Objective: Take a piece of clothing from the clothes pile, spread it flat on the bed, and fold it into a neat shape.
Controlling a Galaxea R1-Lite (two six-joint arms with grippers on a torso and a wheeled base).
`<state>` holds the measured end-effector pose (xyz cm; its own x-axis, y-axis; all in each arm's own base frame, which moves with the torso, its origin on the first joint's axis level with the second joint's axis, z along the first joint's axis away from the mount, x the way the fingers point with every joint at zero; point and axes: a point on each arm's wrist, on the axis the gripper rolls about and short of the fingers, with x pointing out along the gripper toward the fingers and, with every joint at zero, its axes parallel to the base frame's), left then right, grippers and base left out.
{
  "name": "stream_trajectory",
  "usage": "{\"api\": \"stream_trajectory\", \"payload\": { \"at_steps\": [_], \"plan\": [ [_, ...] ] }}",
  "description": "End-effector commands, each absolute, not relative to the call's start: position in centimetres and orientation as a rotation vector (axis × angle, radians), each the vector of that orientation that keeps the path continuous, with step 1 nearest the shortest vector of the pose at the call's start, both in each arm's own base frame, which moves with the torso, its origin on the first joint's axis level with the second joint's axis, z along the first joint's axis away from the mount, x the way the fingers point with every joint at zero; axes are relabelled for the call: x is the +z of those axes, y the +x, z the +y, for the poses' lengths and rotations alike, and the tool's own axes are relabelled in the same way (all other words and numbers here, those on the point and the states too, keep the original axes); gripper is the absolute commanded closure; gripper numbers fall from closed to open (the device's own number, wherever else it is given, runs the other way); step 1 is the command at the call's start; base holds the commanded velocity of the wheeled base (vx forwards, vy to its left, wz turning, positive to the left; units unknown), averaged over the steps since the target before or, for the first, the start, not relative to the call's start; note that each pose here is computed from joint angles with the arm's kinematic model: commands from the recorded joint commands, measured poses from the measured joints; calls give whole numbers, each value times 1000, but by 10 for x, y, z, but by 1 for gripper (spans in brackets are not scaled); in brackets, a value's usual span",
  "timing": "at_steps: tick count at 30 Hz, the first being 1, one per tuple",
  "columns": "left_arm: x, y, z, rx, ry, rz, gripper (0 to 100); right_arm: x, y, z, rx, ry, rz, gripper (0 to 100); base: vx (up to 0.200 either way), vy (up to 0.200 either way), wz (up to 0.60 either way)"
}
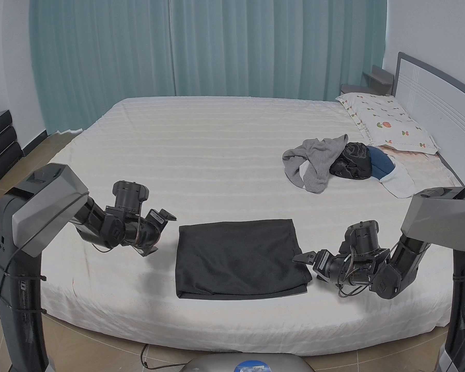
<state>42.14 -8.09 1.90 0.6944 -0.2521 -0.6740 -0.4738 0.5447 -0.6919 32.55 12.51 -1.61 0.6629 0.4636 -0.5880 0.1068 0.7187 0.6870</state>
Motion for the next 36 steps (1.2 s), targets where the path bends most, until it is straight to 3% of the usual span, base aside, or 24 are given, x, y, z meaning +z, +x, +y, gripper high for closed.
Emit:
{"api": "stream_trajectory", "payload": {
  "at_steps": [1,4,5,27,28,36],
  "plan": [
    [29,422,-77,142,-1023,804,0,-11,322,129,247,758,835,0,0,0,0],
    [29,422,-77,142,-1023,804,0,-13,319,133,257,752,848,0,0,0,0],
    [29,422,-77,143,-1023,804,0,-17,317,136,258,745,861,100,0,0,0],
    [29,421,-78,142,-1020,806,0,-16,303,128,227,726,896,100,0,0,0],
    [28,421,-78,141,-1021,808,0,-17,301,128,225,724,901,0,0,0,0],
    [28,421,-78,141,-1021,808,0,-6,319,124,244,742,821,0,0,0,0]
  ]
}}
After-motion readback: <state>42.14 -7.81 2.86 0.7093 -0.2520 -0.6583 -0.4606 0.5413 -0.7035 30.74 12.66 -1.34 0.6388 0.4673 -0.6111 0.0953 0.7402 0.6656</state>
